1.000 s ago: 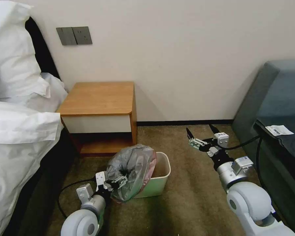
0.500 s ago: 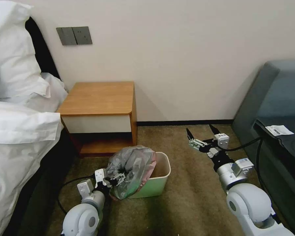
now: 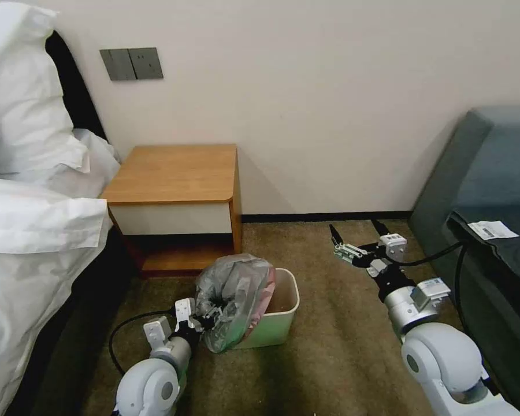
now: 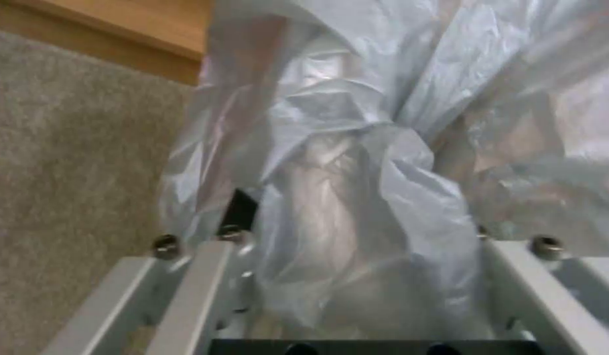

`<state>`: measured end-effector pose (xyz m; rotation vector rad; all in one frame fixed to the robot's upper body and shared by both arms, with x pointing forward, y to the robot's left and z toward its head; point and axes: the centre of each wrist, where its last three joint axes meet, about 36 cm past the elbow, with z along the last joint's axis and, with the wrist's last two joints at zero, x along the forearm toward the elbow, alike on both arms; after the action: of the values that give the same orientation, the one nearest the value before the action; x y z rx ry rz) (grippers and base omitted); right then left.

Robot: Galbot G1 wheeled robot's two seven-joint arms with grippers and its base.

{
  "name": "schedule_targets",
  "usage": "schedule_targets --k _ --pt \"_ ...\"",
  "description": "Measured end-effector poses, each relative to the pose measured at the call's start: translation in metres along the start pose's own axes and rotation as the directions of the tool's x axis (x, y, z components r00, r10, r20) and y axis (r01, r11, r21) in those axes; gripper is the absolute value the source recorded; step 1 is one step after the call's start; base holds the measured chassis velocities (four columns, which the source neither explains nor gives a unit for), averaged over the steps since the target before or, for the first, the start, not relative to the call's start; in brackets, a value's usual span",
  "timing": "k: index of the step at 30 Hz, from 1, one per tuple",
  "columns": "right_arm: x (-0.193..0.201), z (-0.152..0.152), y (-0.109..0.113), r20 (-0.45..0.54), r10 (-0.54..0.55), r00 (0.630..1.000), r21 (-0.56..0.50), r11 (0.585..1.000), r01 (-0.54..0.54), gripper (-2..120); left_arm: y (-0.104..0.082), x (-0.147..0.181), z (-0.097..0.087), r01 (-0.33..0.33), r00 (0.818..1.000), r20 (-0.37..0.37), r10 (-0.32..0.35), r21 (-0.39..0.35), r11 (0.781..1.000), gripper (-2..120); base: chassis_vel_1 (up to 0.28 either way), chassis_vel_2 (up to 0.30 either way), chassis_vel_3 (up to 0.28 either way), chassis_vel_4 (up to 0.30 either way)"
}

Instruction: Pick up the garbage bag from the table and place it over the trash can.

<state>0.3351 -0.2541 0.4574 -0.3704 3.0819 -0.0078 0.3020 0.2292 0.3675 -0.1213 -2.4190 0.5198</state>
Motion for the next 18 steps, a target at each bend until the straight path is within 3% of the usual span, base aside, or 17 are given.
schedule_targets --k 7,13,18 --pt "-0.0011 -0.0025 0.0009 0.004 -0.003 1.0 0.0 1.0 0.003 100 0.0015 0.002 0.002 0.019 1.0 0.002 -0.019 0.002 1.0 13 0.0 0.0 0.0 0.0" --pt "-0.0008 -0.0036 0.0001 0.007 0.0 1.0 0.002 1.0 0.0 100 0.0013 0.0028 0.0033 0.027 1.0 0.016 -0.027 0.005 1.0 11 0.0 0.0 0.0 0.0" --pt "-0.0003 -0.0041 0.0003 0.009 0.002 1.0 0.001 1.0 -0.002 100 0.0018 0.0063 0.0045 0.072 0.995 0.068 -0.072 0.008 0.997 11 0.0 0.0 0.0 0.0"
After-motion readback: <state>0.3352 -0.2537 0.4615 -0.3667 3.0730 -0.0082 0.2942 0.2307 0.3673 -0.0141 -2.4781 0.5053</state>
